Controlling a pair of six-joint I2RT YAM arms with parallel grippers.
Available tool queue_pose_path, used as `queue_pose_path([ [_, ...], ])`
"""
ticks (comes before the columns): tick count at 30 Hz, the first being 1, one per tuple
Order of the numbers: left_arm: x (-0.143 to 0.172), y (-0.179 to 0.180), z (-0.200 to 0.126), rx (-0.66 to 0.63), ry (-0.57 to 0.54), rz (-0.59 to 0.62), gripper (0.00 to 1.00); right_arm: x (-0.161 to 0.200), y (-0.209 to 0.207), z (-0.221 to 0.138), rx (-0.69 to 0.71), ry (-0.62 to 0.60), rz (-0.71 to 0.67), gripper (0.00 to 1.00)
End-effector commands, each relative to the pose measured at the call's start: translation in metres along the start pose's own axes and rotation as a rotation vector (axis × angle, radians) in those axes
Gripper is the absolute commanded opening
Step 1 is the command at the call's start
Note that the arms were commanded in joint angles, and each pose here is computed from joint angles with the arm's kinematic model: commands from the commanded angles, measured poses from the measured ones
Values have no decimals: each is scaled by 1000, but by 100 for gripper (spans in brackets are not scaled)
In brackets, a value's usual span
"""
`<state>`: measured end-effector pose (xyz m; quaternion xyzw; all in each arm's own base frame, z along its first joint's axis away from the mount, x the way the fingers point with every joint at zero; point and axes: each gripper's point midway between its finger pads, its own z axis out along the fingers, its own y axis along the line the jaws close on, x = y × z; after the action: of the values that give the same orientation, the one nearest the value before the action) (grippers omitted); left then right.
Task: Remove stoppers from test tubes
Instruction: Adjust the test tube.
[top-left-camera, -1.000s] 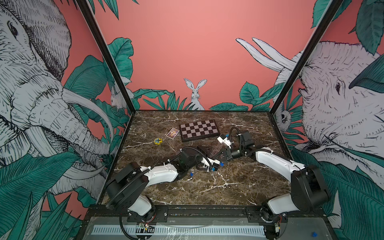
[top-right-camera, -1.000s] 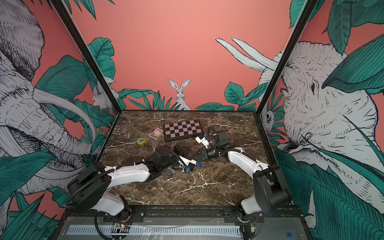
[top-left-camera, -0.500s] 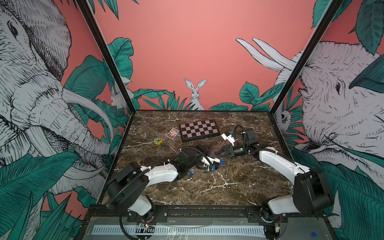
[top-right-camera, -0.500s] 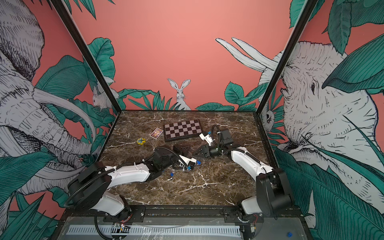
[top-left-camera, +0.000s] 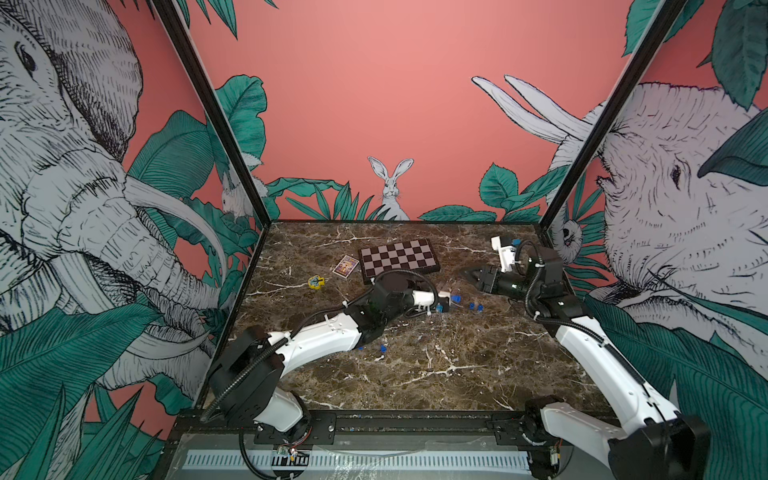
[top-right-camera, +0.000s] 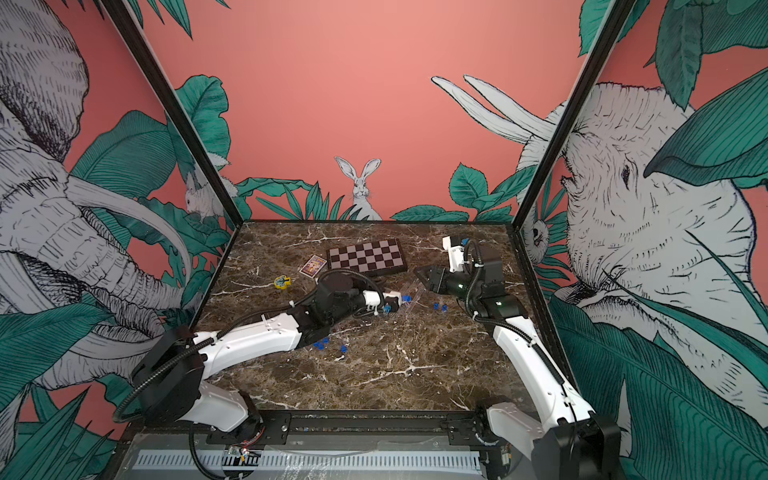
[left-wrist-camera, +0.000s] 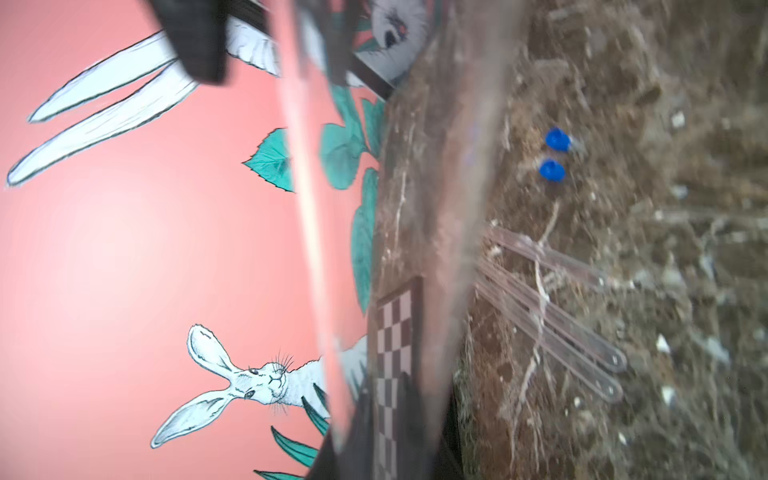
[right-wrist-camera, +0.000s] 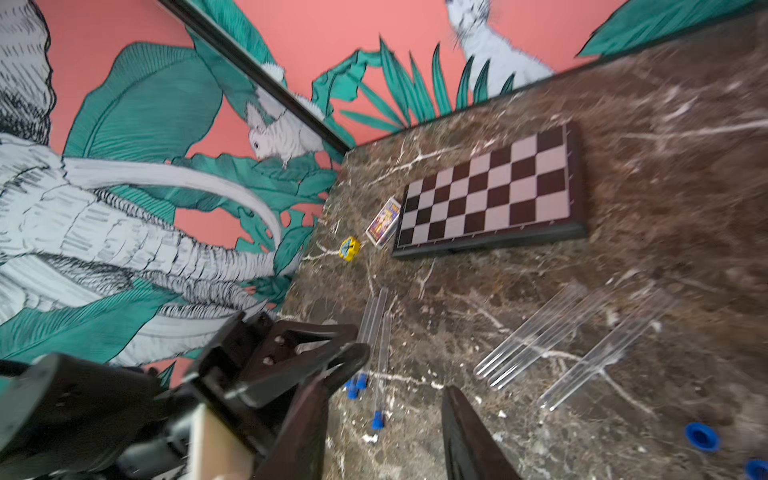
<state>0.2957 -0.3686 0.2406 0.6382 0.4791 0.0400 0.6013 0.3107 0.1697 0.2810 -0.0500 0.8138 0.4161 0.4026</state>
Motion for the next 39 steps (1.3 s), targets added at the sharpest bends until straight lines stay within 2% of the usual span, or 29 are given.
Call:
queue_pose_path([
  [1,-15,-9,-11,161,26,-359,6,-32,-7,-13,106,-150,-41,44],
  [6,-35,-11,-4,299,59,-609,4,-54,-1,-41,162,-309,-66,44],
  [11,-43,-16,8,384,99,-759,2,-65,8,-62,181,-390,-92,47],
  [15,-48,-13,17,406,92,-855,0,-68,19,-63,144,-379,-95,49],
  [20,-46,4,24,388,63,-979,0,-58,21,-53,104,-307,-83,53],
  [26,-50,7,29,412,54,-1024,0,-45,22,-32,33,-222,-46,55],
  [32,-47,5,34,417,68,-1036,0,-27,37,-10,-28,-105,-96,57],
  [39,-48,2,38,437,76,-1053,0,-23,43,3,-25,-71,-139,57],
])
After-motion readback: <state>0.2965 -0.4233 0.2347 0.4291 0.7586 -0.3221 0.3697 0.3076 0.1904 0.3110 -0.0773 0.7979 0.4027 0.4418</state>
